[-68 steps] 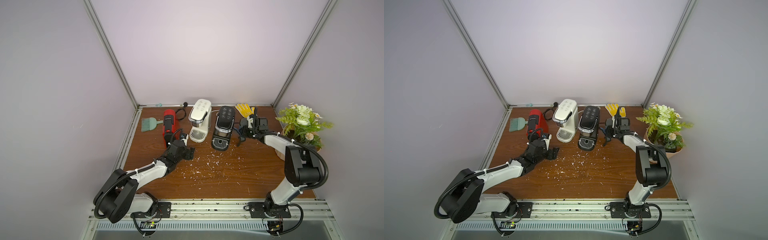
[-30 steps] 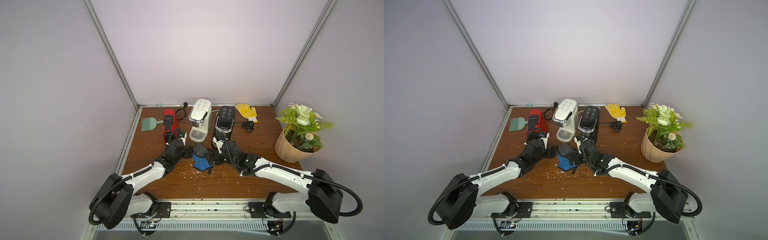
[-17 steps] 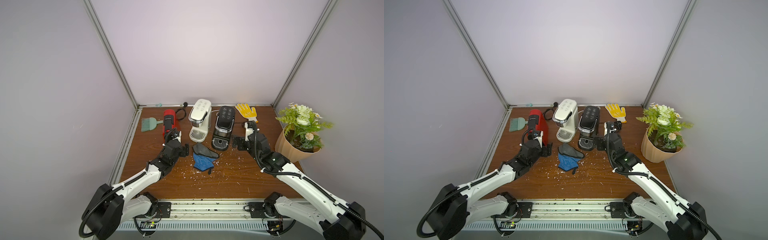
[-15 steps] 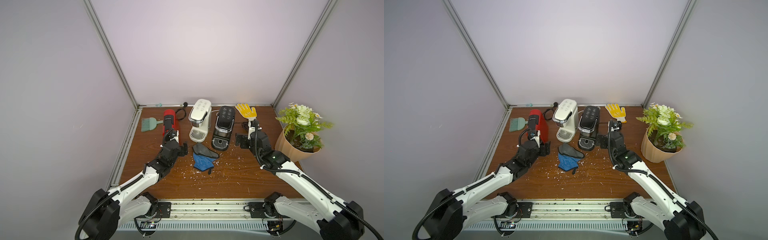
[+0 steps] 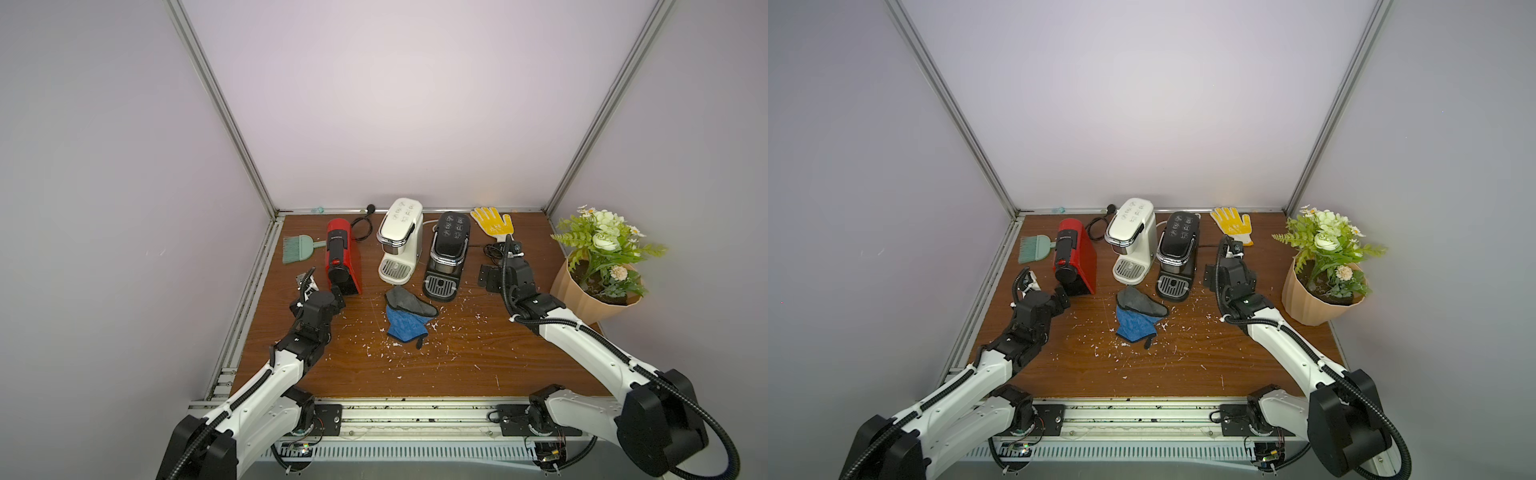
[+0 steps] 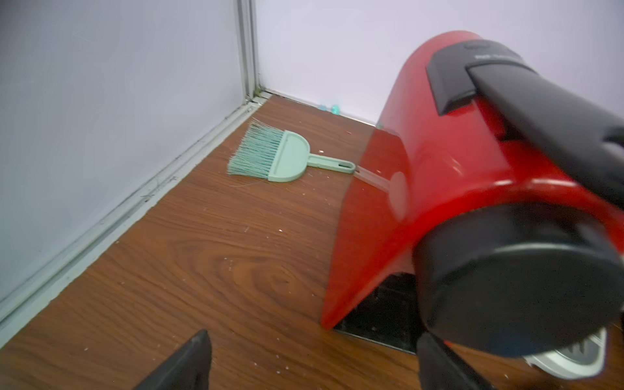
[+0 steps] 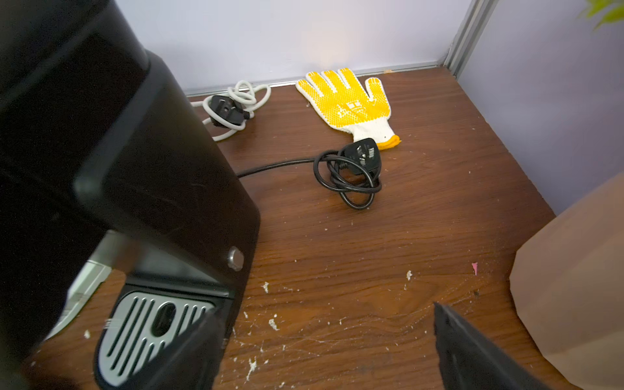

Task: Wipe the surface of a coffee machine
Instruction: Reset both arms

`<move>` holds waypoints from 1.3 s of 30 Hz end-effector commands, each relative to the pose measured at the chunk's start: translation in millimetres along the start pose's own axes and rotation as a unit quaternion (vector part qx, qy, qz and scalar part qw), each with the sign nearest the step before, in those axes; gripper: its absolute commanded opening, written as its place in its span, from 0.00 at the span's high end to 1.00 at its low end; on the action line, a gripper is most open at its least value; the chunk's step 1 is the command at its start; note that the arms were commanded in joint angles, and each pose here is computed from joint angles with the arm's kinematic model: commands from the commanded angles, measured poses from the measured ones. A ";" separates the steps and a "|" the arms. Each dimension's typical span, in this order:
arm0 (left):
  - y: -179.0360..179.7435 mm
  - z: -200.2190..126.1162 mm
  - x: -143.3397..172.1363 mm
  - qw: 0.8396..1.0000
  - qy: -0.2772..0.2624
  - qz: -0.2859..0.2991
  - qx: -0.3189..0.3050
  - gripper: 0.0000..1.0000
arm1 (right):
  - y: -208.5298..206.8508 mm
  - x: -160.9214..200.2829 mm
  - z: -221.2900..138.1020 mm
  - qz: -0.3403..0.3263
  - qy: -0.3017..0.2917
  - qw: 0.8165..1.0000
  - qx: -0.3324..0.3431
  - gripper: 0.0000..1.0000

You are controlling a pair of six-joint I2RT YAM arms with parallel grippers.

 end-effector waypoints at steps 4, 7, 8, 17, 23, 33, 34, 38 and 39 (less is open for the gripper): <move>13.8 8.7 -10.5 0.998 -0.027 -0.027 -0.055 0.04 | -17.6 -14.0 -2.9 0.060 -0.059 0.994 0.064 0.01; 20.7 14.5 -9.5 0.996 -0.028 -0.025 -0.077 0.04 | -21.6 -16.7 -2.9 0.057 -0.064 0.994 0.072 0.01; 23.1 16.5 -9.8 0.996 -0.033 -0.019 -0.081 0.04 | -23.4 -16.3 -2.7 0.052 -0.068 0.993 0.081 0.01; 51.1 24.4 -22.2 0.989 -0.114 0.034 -0.083 0.04 | -44.6 16.6 12.2 0.015 -0.139 0.982 0.125 0.01; 74.6 38.6 -11.3 0.990 -0.126 0.024 -0.065 0.04 | -62.4 38.1 27.2 0.010 -0.168 0.978 0.121 0.01; 46.5 67.2 -13.2 0.989 -0.096 0.084 0.070 0.04 | -80.6 70.8 49.2 0.016 -0.183 0.980 0.080 0.02; 45.2 66.6 -11.2 0.987 -0.099 0.090 0.087 0.04 | -80.0 80.3 46.5 0.019 -0.199 0.977 0.079 0.03; 44.2 71.0 -1.5 0.983 -0.097 0.106 0.112 0.04 | -71.1 88.0 51.2 -0.011 -0.223 0.974 0.038 0.05; 40.8 75.7 2.8 0.981 -0.086 0.119 0.124 0.04 | -70.4 85.6 56.2 -0.017 -0.203 0.979 0.032 0.05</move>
Point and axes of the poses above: each gripper's point midway between its finger pads, its own z axis out along the fingers, its own y axis along the line the jaws close on, x = y × z, the point moved 10 cm from there along -z, back along the fingers, and after that the axes turned 12 degrees about -z, right-handed, at the moved point
